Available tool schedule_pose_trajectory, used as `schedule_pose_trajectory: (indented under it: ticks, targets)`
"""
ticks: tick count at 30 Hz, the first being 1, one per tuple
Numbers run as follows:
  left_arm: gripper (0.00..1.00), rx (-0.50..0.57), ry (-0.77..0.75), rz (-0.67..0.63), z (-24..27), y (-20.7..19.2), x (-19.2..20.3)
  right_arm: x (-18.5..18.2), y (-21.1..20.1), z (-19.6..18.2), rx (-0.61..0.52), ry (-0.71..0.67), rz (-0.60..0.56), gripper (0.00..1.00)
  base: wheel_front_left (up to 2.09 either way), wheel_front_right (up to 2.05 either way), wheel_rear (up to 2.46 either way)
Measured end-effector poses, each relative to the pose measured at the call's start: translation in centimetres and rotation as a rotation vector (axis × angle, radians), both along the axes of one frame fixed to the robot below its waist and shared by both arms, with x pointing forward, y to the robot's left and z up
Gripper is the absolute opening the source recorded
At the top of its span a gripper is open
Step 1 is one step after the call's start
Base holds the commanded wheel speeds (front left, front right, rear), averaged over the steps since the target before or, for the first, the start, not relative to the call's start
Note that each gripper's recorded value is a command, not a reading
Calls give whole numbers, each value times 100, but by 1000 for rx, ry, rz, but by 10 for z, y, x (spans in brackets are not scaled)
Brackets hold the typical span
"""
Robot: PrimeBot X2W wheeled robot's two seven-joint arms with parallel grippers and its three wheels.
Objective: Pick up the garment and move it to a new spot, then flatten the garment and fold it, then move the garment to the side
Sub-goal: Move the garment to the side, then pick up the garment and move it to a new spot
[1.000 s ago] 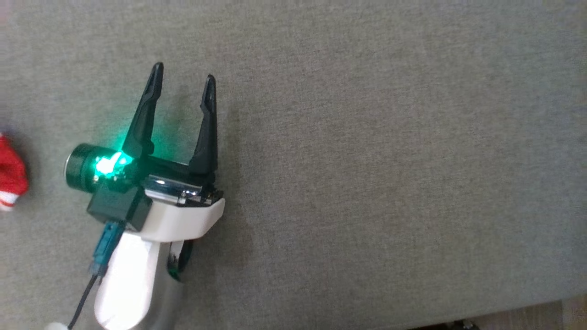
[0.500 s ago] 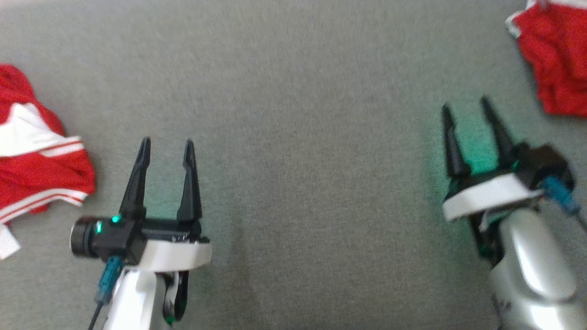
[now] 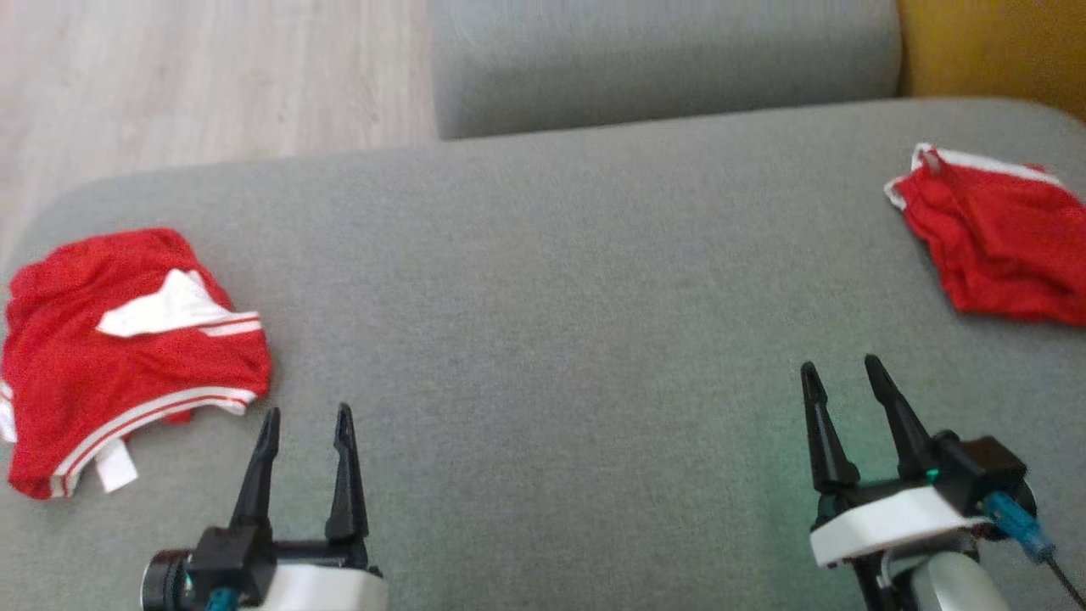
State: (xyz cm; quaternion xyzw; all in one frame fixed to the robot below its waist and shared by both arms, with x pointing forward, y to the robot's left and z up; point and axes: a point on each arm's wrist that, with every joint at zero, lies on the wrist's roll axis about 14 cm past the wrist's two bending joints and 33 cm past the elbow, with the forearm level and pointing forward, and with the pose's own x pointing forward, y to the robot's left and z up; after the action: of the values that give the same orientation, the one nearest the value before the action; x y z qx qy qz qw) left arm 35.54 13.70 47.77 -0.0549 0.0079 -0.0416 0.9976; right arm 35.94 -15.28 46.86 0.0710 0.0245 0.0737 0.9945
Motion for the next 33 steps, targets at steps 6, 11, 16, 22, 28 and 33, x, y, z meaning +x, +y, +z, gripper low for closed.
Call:
schedule_pose_trajectory:
  ticks: [6,11,16,22,28,33]
  targets:
    - [100,4,4,18,-1,6,-9,2,7,9,-4,-30,20,100,0,0,0]
    - [100,8,11,12,-4,4,-10,1,6,9,-1,-31,13,100,0,0,0]
    - [100,10,14,6,-4,2,-9,0,6,9,0,-30,11,100,0,0,0]
    - [100,16,22,12,-7,5,-11,1,9,9,-7,-29,22,100,0,0,0]
    - [100,16,29,76,-9,24,-20,11,32,6,-9,-23,93,100,0,0,0]
    - [100,20,35,196,-10,57,-37,23,70,4,-5,-20,203,100,0,0,0]
